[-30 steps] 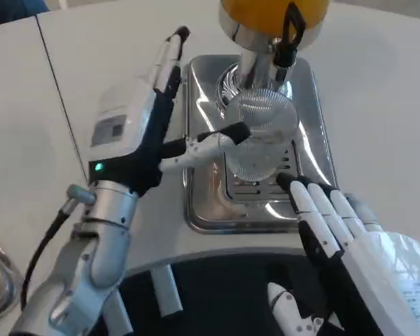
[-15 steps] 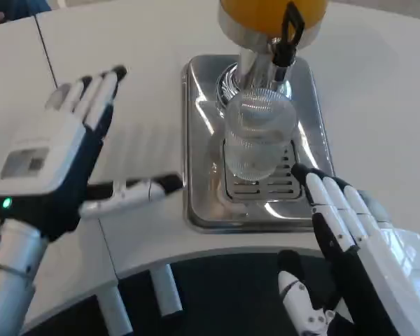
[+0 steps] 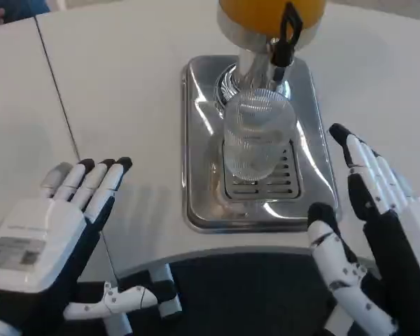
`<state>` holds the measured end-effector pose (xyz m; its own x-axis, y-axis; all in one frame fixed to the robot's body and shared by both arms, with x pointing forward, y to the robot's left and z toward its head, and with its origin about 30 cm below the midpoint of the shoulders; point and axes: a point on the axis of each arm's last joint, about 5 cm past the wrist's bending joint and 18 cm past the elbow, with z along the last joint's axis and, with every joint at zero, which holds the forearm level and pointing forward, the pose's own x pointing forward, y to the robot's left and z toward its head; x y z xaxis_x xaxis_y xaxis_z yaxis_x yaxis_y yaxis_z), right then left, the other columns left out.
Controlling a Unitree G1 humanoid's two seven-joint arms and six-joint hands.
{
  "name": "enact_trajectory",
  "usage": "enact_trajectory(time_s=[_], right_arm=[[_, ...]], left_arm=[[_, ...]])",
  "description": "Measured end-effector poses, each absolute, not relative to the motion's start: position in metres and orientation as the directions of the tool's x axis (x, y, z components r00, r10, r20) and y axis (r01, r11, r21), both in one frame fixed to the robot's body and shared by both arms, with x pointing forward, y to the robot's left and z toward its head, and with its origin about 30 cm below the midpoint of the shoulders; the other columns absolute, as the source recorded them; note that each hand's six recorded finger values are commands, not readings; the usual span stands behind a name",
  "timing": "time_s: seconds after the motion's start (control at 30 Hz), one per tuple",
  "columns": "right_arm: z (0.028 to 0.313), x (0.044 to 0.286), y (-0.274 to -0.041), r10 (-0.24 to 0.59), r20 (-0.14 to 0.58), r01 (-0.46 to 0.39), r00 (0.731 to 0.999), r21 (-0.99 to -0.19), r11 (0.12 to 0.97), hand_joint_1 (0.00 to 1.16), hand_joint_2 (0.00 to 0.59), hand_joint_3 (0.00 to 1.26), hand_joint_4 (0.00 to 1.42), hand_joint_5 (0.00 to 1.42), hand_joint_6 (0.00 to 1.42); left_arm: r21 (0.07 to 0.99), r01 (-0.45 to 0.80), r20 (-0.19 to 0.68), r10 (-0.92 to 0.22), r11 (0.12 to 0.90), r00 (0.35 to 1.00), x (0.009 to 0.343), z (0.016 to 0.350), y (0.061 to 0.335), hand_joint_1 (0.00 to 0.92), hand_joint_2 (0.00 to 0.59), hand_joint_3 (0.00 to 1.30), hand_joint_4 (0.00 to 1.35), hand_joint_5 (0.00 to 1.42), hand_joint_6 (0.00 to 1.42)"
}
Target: Grasp the cup under the faucet to collect the drink, then remove the cup.
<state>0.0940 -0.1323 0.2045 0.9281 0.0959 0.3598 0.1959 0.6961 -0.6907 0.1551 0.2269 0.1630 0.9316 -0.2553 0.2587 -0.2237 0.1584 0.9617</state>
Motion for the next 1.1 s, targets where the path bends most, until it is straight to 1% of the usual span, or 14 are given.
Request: enact_trajectory(time_s=[0.03,0.07,0.1,0.23,0.27,0.37,0.4,0.47,0.6,0.73,0.8,0.97,1.1], right_arm=[[0.206,0.098,-0.133,0.086,0.366,0.197,0.927,-0.668,0.717,0.0,0.575,0.0,0.0,0.0,0.0],[0.207,0.101,-0.133,0.081,0.378,0.206,0.922,-0.658,0.725,0.0,0.575,0.0,0.0,0.0,0.0],[0.213,0.108,-0.131,0.068,0.422,0.232,0.904,-0.617,0.752,0.0,0.577,0.0,0.0,0.0,0.0],[0.222,0.12,-0.13,0.04,0.47,0.259,0.882,-0.553,0.792,0.0,0.581,0.0,0.0,0.0,0.0],[0.228,0.127,-0.128,0.023,0.505,0.28,0.863,-0.516,0.81,0.0,0.582,0.0,0.0,0.0,0.0],[0.232,0.136,-0.128,0.006,0.516,0.284,0.857,-0.482,0.828,0.0,0.582,0.0,0.0,0.0,0.0],[0.237,0.144,-0.128,-0.013,0.535,0.304,0.845,-0.461,0.834,0.0,0.582,0.0,0.0,0.0,0.0],[0.242,0.149,-0.127,-0.023,0.562,0.317,0.827,-0.433,0.844,0.0,0.582,0.0,0.0,0.0,0.0],[0.245,0.163,-0.124,-0.038,0.57,0.324,0.82,-0.409,0.853,0.0,0.583,0.0,0.0,0.0,0.0],[0.25,0.174,-0.12,-0.043,0.589,0.329,0.807,-0.388,0.861,0.0,0.586,0.0,0.0,0.0,0.0],[0.252,0.179,-0.118,-0.041,0.593,0.319,0.805,-0.373,0.871,0.0,0.586,0.0,0.0,0.0,0.0],[0.253,0.191,-0.113,-0.046,0.588,0.295,0.808,-0.334,0.895,0.0,0.585,0.0,0.0,0.0,0.0],[0.253,0.2,-0.107,-0.027,0.581,0.255,0.813,-0.315,0.914,0.0,0.585,0.0,0.0,0.0,0.0]], left_arm=[[0.955,-0.243,0.282,-0.265,0.169,0.922,0.152,0.161,0.226,0.0,0.0,0.0,0.0,0.0,0.0],[0.954,-0.247,0.287,-0.268,0.173,0.92,0.151,0.161,0.225,0.0,0.0,0.0,0.0,0.0,0.0],[0.954,-0.249,0.287,-0.271,0.166,0.919,0.149,0.158,0.225,0.0,0.0,0.0,0.0,0.0,0.0],[0.955,-0.243,0.282,-0.269,0.169,0.921,0.146,0.154,0.224,0.0,0.0,0.0,0.0,0.0,0.0],[0.956,-0.238,0.278,-0.274,0.171,0.921,0.144,0.153,0.223,0.0,0.0,0.0,0.0,0.0,0.0],[0.957,-0.229,0.271,-0.271,0.178,0.924,0.142,0.151,0.222,0.0,0.0,0.0,0.0,0.0,0.0],[0.956,-0.226,0.271,-0.272,0.185,0.923,0.141,0.15,0.221,0.0,0.0,0.0,0.0,0.0,0.0],[0.955,-0.225,0.273,-0.27,0.195,0.923,0.14,0.149,0.219,0.0,0.0,0.0,0.0,0.0,0.0],[0.949,-0.235,0.288,-0.273,0.21,0.918,0.138,0.151,0.216,0.0,0.0,0.0,0.0,0.0,0.0],[0.95,-0.225,0.281,-0.273,0.218,0.92,0.134,0.15,0.214,0.0,0.0,0.0,0.0,0.0,0.0],[0.951,-0.219,0.276,-0.274,0.22,0.921,0.132,0.149,0.214,0.0,0.0,0.0,0.0,0.0,0.0],[0.954,-0.207,0.265,-0.28,0.219,0.923,0.131,0.15,0.213,0.0,0.0,0.0,0.0,0.0,0.0],[0.955,-0.202,0.258,-0.278,0.216,0.925,0.131,0.151,0.213,0.0,0.0,0.0,0.0,0.0,0.0]])
